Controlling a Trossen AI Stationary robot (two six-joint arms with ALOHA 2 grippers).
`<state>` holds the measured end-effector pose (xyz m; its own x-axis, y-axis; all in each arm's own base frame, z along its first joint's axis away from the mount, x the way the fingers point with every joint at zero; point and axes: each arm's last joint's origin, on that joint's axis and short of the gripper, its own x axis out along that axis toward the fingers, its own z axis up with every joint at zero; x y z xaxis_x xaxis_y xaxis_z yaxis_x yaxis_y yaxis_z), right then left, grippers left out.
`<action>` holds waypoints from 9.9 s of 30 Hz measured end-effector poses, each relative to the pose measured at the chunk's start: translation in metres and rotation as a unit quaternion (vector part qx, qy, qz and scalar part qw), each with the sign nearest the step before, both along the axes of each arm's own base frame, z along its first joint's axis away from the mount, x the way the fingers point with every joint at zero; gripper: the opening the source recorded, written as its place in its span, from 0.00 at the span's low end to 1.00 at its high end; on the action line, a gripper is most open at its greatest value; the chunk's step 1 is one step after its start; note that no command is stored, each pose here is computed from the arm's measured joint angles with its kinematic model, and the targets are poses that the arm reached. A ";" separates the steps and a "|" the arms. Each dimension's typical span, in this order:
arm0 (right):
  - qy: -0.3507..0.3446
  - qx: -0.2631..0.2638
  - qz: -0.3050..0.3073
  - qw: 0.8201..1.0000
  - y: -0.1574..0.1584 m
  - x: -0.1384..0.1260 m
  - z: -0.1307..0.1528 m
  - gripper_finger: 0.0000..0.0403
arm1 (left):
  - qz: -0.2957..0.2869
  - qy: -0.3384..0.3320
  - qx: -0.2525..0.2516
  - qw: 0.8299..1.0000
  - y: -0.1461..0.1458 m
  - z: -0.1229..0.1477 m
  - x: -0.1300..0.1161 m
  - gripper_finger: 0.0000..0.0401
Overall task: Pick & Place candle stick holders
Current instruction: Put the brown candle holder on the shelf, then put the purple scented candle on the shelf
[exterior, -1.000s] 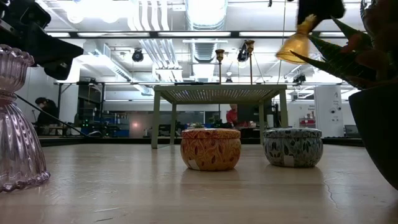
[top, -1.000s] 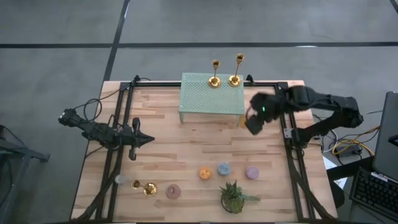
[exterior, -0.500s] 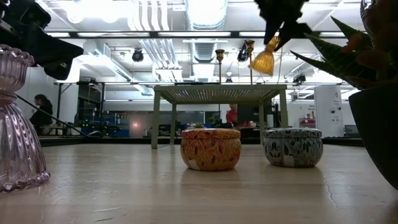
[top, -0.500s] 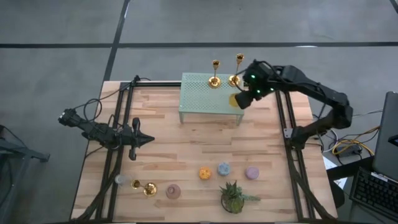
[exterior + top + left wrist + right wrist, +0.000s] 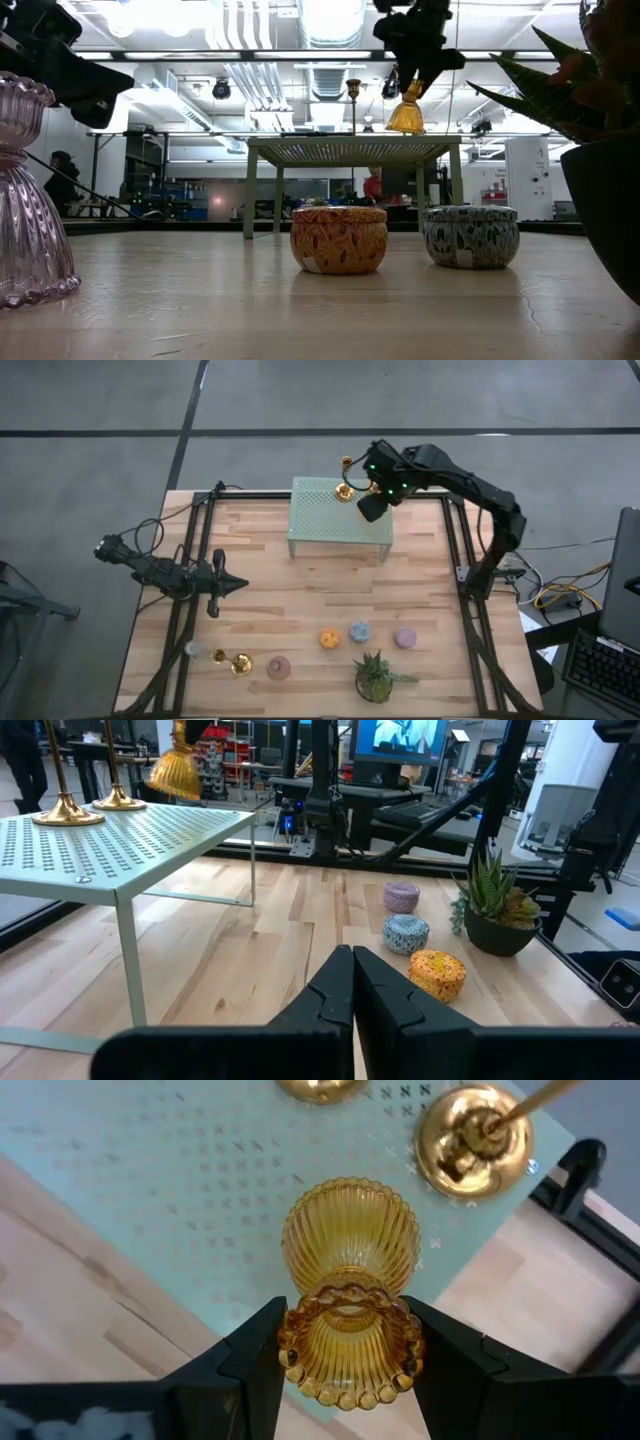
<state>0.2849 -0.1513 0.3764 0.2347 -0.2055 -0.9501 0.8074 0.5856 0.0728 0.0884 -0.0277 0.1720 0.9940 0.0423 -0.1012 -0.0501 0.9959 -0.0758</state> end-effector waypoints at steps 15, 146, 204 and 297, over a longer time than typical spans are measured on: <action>0.071 0.003 -0.001 0.997 -0.010 0.010 -0.011 0.42 | 0.000 0.000 0.000 1.000 0.000 0.000 0.000 0.01; 0.067 -0.254 0.289 0.921 0.044 -0.017 -0.061 0.02 | 0.000 0.000 0.000 1.000 0.000 0.000 0.000 0.01; 0.039 0.035 0.389 0.920 0.231 -0.046 -0.077 0.02 | 0.000 0.000 0.000 1.000 0.000 0.000 0.000 0.01; 0.040 0.034 0.357 0.933 0.312 -0.078 -0.234 0.81 | 0.000 0.000 0.000 1.000 0.000 0.000 0.000 0.01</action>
<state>0.2068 0.1605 0.1419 0.2168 0.0383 -0.9755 0.2186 0.9720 0.0867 0.0884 -0.0277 0.1720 0.9940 0.0425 -0.1011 -0.0503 0.9958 -0.0762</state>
